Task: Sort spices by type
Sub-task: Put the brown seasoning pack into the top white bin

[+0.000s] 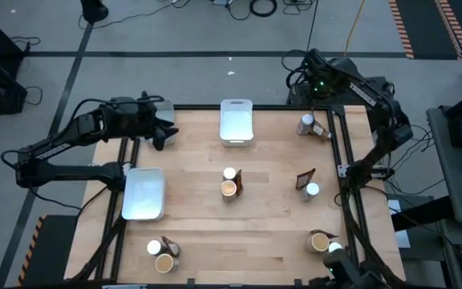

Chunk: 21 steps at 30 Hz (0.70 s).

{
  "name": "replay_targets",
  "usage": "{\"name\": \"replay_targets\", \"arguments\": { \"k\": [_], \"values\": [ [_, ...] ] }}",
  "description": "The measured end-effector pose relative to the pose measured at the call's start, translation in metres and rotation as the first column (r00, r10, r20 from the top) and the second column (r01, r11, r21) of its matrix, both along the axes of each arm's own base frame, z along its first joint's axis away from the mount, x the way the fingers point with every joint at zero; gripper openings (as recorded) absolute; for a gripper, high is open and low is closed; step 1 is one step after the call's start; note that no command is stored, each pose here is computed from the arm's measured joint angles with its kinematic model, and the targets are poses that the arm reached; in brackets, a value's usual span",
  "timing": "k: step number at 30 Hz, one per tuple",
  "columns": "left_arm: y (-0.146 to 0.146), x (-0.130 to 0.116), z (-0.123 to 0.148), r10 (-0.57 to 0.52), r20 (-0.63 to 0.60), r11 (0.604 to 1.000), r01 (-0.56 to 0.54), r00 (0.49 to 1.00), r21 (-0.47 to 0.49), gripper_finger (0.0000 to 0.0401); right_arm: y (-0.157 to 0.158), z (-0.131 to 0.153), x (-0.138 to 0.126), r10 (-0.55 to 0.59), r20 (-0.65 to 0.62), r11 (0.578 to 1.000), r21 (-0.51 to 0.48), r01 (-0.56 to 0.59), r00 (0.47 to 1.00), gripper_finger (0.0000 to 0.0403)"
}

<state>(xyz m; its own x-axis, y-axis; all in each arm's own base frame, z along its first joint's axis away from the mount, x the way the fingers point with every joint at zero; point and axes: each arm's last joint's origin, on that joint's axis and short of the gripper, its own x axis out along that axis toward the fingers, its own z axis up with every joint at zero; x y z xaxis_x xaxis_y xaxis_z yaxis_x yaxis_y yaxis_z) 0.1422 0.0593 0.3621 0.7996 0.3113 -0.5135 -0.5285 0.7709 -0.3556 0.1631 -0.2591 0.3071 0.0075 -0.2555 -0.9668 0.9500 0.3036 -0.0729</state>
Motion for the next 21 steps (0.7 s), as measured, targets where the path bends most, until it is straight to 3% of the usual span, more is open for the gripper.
{"name": "replay_targets", "arguments": {
  "k": [11,21],
  "values": [
    [0.000,0.000,-0.001,0.000,-0.005,1.000,0.000,1.000,-0.002,0.0190,-0.014,-0.021,0.008,-0.021,0.000,1.000,0.007,0.021,1.000,0.0237],
    [0.000,0.000,-0.001,0.007,-0.008,1.000,-0.007,1.000,0.002,0.0190,-0.007,-0.061,0.002,-0.085,-0.026,0.994,0.066,0.087,0.996,0.0214]
  ]
}}
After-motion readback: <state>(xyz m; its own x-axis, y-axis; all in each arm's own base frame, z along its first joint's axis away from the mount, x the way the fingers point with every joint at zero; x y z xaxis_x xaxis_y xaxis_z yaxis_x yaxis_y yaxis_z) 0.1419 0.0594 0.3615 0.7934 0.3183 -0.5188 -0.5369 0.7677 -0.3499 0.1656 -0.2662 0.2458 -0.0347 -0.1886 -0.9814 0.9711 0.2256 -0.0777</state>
